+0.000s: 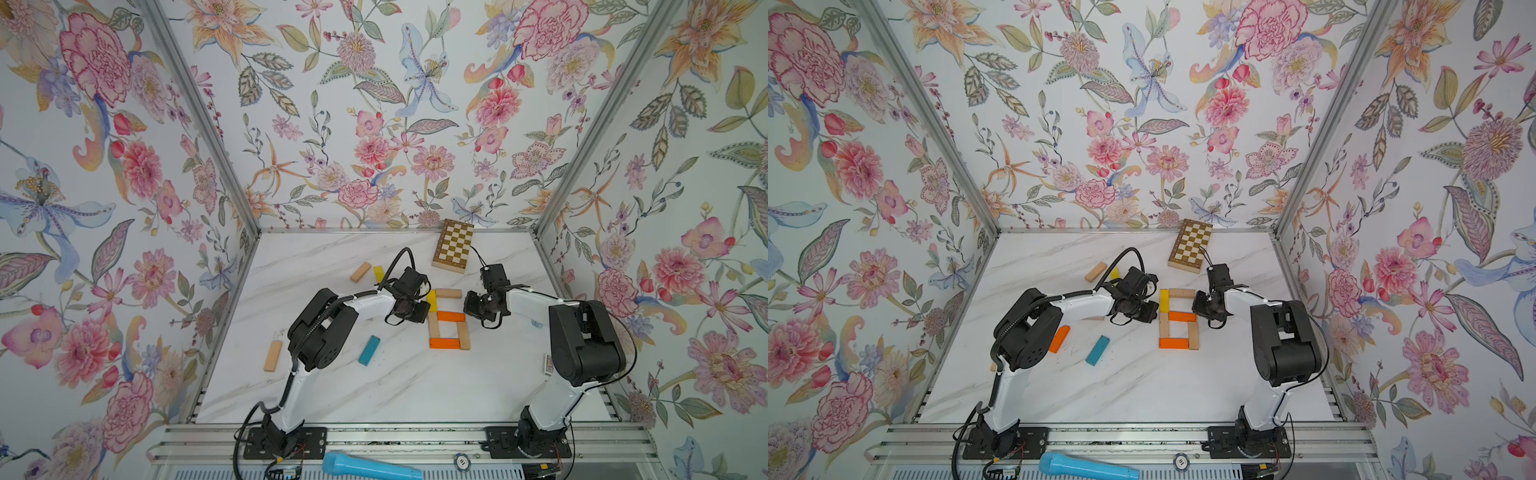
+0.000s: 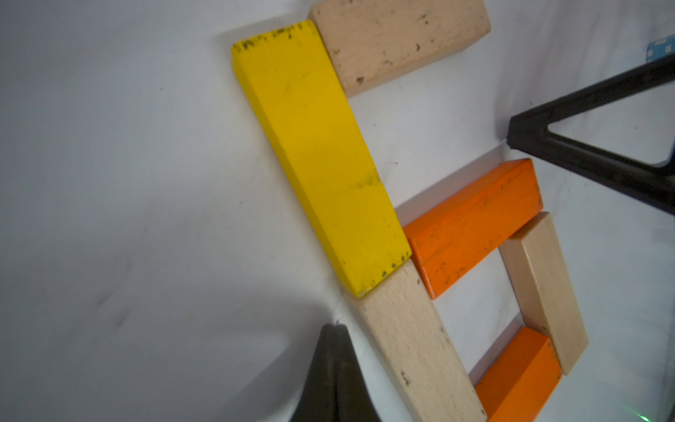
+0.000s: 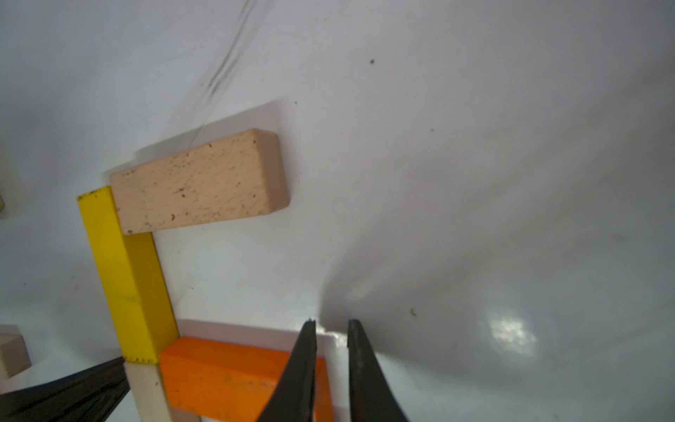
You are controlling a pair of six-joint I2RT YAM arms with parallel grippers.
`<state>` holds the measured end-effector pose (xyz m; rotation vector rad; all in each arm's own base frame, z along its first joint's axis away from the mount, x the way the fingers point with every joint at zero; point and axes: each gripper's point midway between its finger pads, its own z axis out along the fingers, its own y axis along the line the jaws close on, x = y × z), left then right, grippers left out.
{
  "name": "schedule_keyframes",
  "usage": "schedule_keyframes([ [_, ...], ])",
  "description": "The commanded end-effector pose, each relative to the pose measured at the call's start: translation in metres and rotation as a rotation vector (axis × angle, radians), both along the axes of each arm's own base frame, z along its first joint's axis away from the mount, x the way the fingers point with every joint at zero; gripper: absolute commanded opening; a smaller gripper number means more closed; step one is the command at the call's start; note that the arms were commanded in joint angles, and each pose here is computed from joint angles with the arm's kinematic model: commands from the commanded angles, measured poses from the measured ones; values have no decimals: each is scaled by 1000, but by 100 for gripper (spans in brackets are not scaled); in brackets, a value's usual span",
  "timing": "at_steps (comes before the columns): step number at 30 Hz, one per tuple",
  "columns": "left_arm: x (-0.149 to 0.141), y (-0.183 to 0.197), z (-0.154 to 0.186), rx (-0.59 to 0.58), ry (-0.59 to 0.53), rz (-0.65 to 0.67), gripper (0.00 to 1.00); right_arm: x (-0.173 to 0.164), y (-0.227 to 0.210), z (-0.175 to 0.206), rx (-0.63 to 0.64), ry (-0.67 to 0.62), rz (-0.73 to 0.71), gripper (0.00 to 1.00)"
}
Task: Assemble the number 6 with building blocks
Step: Adjust the building block at the center of the board.
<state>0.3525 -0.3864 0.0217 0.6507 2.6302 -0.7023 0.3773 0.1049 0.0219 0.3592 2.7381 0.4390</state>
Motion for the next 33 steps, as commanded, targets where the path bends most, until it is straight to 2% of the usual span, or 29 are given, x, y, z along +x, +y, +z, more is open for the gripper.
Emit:
schedule_keyframes([
  [1,-8,1,-15,37,34,-20,0,-9,4,-10,-5,56,17,19],
  [21,-9,2,-13,32,30,-20,0,-10,17,-6,95,86,-33,20],
  [33,-10,2,-15,27,34,-22,0,-9,18,-7,95,90,-40,20],
])
